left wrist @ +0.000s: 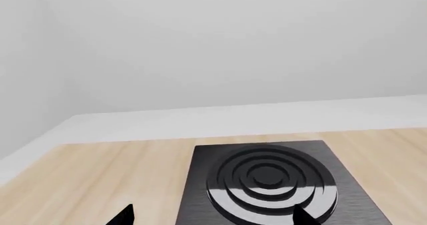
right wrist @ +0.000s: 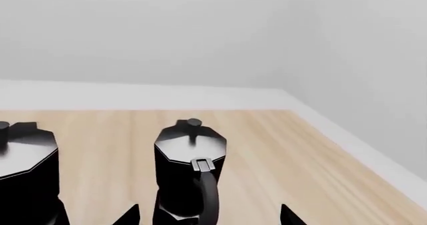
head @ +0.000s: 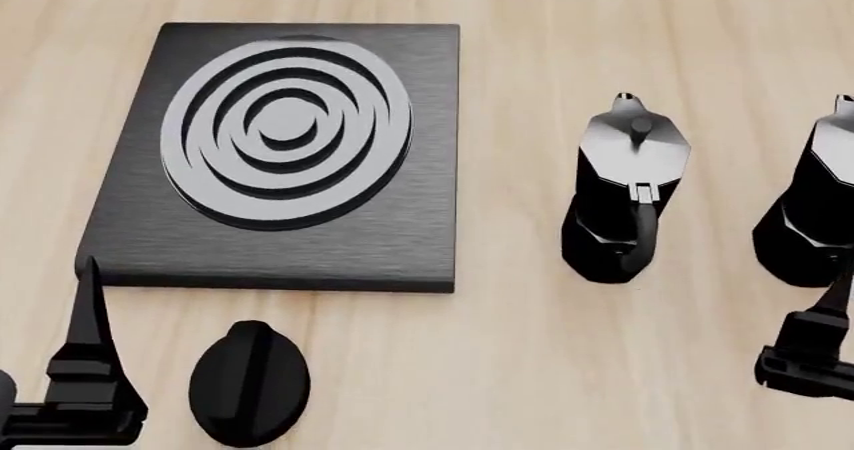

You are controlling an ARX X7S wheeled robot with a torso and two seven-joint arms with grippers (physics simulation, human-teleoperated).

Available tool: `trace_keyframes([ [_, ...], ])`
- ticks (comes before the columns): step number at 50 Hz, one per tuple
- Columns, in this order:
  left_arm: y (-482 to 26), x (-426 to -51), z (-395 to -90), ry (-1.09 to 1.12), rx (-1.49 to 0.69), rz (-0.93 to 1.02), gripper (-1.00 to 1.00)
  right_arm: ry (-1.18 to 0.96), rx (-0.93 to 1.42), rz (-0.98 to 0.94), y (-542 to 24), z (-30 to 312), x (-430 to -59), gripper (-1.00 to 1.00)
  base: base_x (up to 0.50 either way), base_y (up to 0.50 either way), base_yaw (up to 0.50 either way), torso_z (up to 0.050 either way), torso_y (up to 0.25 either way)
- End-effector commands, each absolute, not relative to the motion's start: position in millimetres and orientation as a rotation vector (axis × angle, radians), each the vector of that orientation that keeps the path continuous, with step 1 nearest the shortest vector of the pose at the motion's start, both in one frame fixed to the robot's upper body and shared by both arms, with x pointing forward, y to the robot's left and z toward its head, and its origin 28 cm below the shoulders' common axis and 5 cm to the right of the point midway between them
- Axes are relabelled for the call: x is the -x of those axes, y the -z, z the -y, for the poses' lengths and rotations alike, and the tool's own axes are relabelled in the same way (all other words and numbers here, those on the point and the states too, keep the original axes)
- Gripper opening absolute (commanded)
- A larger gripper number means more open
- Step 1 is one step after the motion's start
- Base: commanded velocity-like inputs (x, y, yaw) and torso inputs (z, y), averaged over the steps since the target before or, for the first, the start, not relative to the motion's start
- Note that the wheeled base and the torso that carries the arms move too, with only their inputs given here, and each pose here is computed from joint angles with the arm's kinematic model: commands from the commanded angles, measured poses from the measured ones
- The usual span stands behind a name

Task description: Put the right moka pot on the stove.

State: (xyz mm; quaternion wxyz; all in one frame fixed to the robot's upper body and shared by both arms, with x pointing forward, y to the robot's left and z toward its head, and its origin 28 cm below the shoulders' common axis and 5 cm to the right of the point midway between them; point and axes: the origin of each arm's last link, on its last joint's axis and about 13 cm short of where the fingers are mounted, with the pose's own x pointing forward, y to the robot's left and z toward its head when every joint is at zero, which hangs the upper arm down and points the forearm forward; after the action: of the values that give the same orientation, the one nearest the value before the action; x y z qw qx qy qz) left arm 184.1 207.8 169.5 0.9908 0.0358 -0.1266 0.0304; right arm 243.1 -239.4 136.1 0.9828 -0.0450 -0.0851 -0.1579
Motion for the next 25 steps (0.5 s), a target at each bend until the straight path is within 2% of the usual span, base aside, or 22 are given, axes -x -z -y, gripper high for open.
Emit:
trace_keyframes([
  [1,-169.3,-184.2,-207.7,-0.062,-0.071,0.254,1.00,0.324,0.093,0.148,-135.3,243.0,-253.1,1.00,0.00,0.00,0.00,0.000,0.000],
  [25,-168.9,-184.0,-208.0,-0.063,-0.067,0.256,1.00,0.343,0.114,0.095,-135.9,249.7,-279.8,1.00,0.00,0.00,0.00,0.000,0.000],
])
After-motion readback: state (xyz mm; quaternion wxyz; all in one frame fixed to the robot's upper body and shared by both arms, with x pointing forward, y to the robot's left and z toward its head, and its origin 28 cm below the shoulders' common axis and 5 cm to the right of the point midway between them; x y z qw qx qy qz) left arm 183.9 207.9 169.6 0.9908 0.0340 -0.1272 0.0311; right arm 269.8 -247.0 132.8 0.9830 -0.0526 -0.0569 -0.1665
